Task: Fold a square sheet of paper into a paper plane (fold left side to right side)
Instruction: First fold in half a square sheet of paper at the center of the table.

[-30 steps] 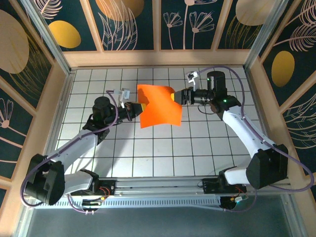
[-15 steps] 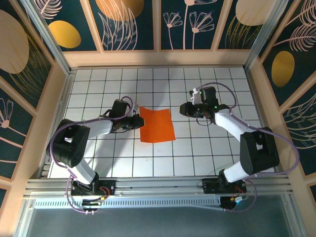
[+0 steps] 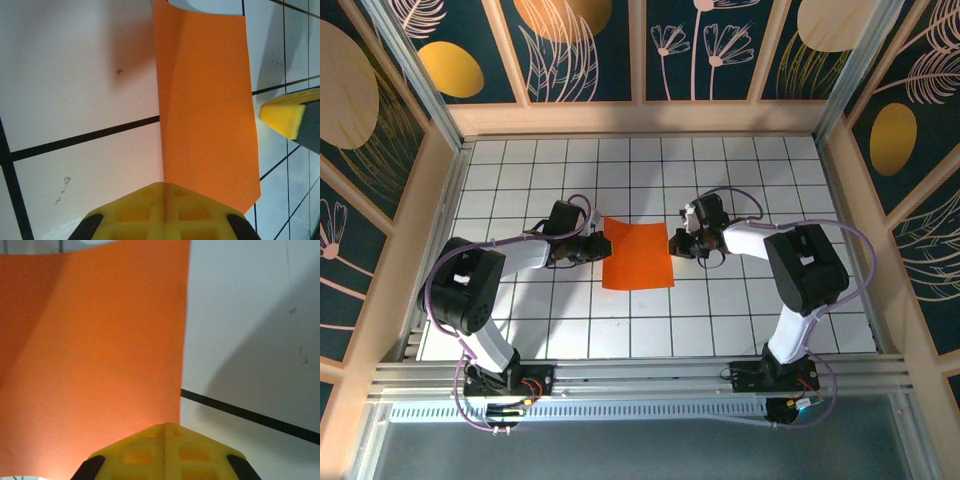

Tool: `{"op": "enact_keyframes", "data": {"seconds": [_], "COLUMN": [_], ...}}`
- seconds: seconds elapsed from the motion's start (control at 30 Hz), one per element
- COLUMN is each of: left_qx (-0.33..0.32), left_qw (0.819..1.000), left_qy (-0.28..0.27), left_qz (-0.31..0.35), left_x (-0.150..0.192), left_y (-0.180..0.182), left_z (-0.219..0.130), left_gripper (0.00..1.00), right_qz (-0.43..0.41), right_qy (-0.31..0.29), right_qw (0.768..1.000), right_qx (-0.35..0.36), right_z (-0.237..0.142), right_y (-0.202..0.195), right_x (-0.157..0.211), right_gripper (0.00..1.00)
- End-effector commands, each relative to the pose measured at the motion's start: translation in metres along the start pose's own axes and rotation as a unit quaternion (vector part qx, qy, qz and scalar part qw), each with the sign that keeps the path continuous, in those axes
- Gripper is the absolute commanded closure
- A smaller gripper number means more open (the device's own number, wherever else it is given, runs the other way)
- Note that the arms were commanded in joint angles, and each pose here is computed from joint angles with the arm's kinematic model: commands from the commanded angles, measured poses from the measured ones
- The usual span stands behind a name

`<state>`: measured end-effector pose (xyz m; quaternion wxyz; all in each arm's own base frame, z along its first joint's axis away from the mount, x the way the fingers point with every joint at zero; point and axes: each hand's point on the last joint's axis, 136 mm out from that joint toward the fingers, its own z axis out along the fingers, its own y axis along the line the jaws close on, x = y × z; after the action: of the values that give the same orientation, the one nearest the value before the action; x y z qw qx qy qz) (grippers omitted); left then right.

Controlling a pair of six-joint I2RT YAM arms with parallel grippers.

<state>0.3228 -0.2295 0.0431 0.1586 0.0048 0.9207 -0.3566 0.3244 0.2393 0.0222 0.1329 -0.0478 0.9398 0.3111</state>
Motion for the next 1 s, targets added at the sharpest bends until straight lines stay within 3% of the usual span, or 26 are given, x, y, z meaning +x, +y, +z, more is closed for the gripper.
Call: {"op": "enact_keyframes", "data": {"seconds": [0.0, 0.07, 0.47, 0.67, 0.83, 0.97], "left_qx": [0.012, 0.025, 0.145, 0.174, 0.185, 0.179], "left_qw": [1.0, 1.0, 0.989, 0.984, 0.982, 0.983], "left_qy": [0.003, 0.001, -0.011, 0.001, 0.021, 0.032], "left_qz": [0.008, 0.007, 0.022, 0.037, 0.039, 0.04], "left_x": [-0.005, -0.007, -0.021, -0.02, -0.016, -0.013], "left_y": [-0.006, -0.013, -0.07, -0.094, -0.107, -0.108], "left_z": [0.0, -0.001, -0.021, -0.01, 0.015, 0.031], "left_gripper": [1.0, 0.99, 0.61, 0.44, 0.35, 0.34], "right_qz": [-0.007, -0.007, -0.004, -0.003, -0.004, -0.002], "right_qy": [-0.002, 0.003, 0.017, 0.012, 0.01, 0.005], "right_qw": [1.0, 1.0, 0.998, 0.999, 0.999, 1.0], "right_qx": [0.009, 0.02, 0.054, 0.045, 0.037, 0.03], "right_z": [0.005, 0.007, 0.011, 0.01, 0.009, 0.007], "right_y": [0.0, -0.004, -0.022, -0.018, -0.014, -0.011], "right_x": [-0.004, -0.001, 0.011, 0.008, 0.008, 0.007], "right_gripper": [1.0, 1.0, 1.0, 1.0, 1.0, 1.0]}}
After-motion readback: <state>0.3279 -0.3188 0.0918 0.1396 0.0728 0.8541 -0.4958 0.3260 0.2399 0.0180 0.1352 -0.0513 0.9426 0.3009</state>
